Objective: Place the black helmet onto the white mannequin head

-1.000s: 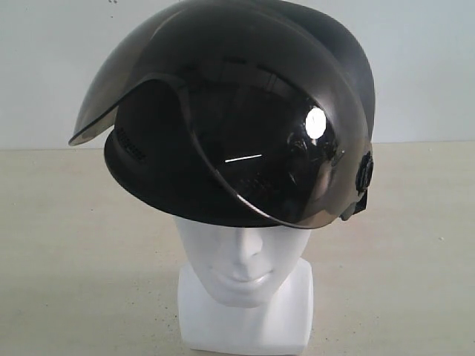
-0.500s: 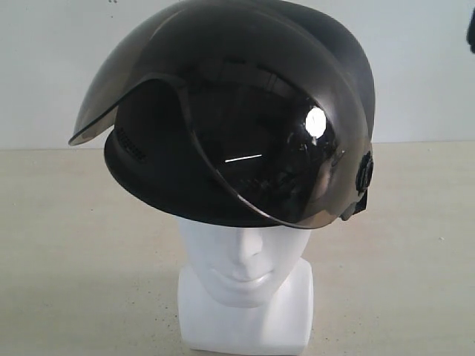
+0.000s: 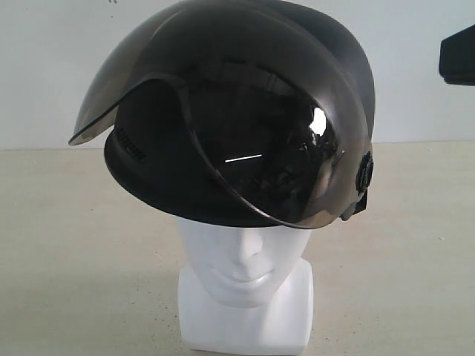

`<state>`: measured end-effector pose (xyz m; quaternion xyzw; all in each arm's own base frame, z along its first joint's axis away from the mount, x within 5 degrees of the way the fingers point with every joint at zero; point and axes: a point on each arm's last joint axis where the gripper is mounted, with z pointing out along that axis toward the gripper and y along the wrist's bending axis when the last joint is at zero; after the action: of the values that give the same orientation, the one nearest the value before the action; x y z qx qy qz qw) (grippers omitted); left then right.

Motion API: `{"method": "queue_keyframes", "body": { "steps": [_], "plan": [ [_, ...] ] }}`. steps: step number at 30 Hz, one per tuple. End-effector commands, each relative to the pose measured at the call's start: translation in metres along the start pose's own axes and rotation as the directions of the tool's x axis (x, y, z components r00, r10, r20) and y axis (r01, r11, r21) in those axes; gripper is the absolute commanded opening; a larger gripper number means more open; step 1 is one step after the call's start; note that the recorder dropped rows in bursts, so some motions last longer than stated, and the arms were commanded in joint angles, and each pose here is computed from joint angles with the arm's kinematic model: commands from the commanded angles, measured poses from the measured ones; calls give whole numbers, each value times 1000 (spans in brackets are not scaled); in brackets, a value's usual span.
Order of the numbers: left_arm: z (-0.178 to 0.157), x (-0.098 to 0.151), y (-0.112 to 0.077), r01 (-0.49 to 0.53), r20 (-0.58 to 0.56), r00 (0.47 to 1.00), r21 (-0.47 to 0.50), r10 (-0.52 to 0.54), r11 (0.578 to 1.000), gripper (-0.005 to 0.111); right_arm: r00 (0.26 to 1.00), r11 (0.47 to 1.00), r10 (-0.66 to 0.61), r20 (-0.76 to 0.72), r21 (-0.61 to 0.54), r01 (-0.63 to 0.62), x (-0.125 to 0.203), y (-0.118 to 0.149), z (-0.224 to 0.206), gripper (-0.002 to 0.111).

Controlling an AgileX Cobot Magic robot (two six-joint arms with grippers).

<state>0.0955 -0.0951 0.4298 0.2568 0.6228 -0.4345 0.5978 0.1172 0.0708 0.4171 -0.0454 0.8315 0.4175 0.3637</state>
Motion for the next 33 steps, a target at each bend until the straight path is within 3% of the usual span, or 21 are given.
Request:
{"method": "queue_keyframes", "body": {
  "steps": [1, 13, 17, 22, 25, 29, 30, 31, 33],
  "plan": [
    [-2, -2, -3, -7, -2, 1000, 16, 7, 1000, 4, 1000, 1000, -20, 5, 0, 20, -1, 2, -2, 0],
    [0, -4, 2, -14, 19, 1000, -31, 14, 999, 4, 1000, 1000, -20, 5, 0, 20, -1, 2, -2, 0],
    [0, -6, 4, -158, 33, 987, -56, 160, 986, 4, 1000, 1000, -20, 5, 0, 20, -1, 2, -2, 0],
    [-5, -16, 9, -275, 105, 950, -168, 294, 947, 4, 1000, 1000, -22, 7, 1, 22, -1, 2, -2, 0],
    [-14, -24, 12, -371, 130, 898, -294, 421, 881, 4, 1000, 1000, -22, 7, 1, 22, -1, 2, -2, 0],
    [-32, -37, 22, -411, 104, 833, -541, 543, 734, 4, 1000, 1000, -21, 7, 1, 21, -1, 2, -2, 0],
    [-39, -38, 27, -396, 75, 832, -613, 550, 683, 4, 1000, 1000, -21, 7, 1, 21, -1, 2, -2, 0],
    [-44, -38, 32, -351, 66, 852, -664, 519, 661, 4, 1000, 1000, -21, 7, 1, 21, -1, 2, -2, 0],
    [-55, -32, 43, -325, -48, 891, -761, 451, 562, 4, 1000, 1000, -21, 7, 1, 21, -1, 2, -2, 0]
  ]
}}
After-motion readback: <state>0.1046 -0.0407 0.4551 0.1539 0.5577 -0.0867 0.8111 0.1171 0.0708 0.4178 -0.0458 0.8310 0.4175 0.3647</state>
